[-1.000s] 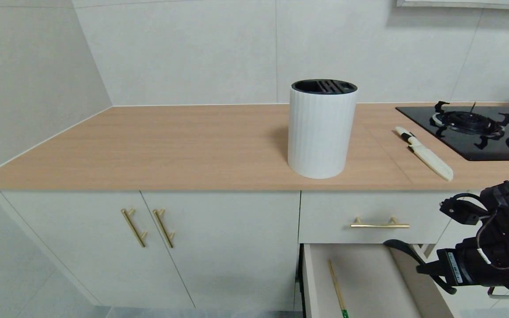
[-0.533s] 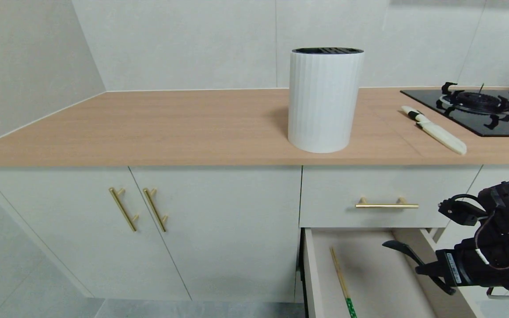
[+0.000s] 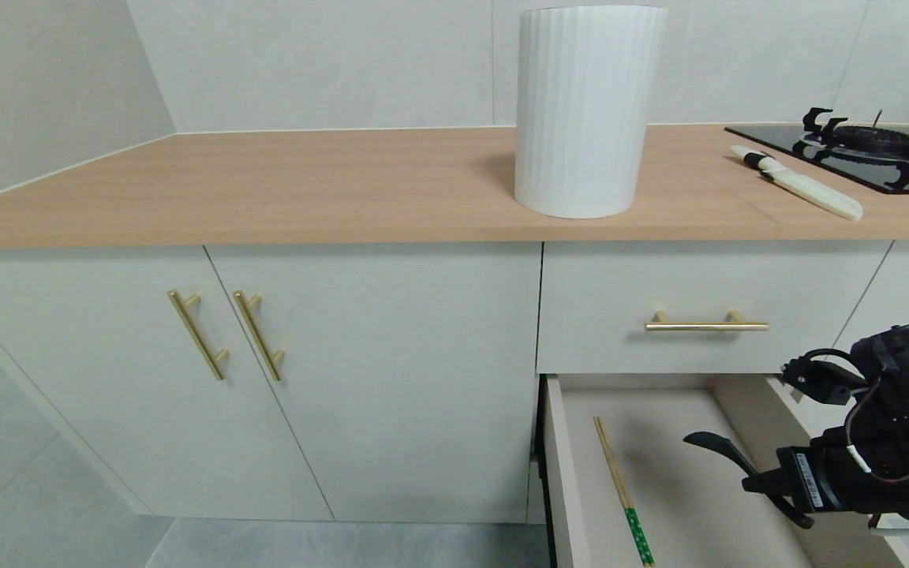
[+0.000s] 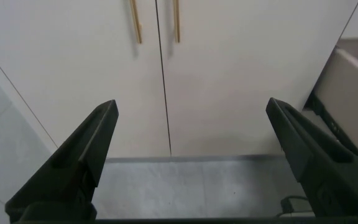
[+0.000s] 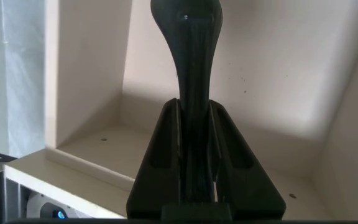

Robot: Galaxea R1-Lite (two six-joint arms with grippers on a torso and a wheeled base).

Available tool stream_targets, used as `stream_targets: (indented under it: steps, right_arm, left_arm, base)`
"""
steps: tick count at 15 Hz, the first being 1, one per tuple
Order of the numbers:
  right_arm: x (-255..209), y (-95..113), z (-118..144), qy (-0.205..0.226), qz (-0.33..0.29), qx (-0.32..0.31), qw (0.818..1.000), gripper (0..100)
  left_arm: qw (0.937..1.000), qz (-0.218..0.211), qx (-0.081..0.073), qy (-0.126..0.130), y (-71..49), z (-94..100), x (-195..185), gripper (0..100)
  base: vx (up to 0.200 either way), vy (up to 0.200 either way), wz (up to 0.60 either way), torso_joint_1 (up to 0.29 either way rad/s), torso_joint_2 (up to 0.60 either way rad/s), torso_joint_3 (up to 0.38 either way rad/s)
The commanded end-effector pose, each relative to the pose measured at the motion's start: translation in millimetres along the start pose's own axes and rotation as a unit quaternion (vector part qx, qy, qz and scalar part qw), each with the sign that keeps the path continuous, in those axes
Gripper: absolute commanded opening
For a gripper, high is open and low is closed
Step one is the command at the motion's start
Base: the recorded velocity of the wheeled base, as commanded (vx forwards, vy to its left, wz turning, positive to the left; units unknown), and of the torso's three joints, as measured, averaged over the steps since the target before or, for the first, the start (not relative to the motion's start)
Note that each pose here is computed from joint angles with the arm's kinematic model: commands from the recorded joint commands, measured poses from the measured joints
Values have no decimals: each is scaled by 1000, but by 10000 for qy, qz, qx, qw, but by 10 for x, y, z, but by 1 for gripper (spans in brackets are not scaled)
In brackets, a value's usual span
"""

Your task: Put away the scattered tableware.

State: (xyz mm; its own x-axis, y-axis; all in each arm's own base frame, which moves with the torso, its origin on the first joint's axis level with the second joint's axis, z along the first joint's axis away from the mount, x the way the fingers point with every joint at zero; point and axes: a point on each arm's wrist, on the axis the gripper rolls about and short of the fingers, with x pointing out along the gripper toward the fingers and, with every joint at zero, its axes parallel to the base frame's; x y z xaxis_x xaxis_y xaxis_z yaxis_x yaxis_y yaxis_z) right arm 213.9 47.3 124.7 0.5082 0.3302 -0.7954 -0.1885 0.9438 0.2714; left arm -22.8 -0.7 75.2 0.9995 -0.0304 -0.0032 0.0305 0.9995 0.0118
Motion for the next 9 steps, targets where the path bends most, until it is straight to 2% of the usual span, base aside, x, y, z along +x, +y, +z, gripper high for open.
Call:
stream_targets:
  steps: [1, 9]
  right_arm:
    - [12, -2, -2, 25, 1, 2, 10000, 0]
    - [100, 15, 11, 56, -48, -91, 9999, 0]
  left_arm:
    - [10000, -1, 2, -1, 0, 0, 0, 100]
    - [10000, -1, 2, -1, 0, 0, 0, 100]
  base:
    - [0, 0, 0, -32, 105, 46]
    - [0, 0, 0, -4, 11, 10]
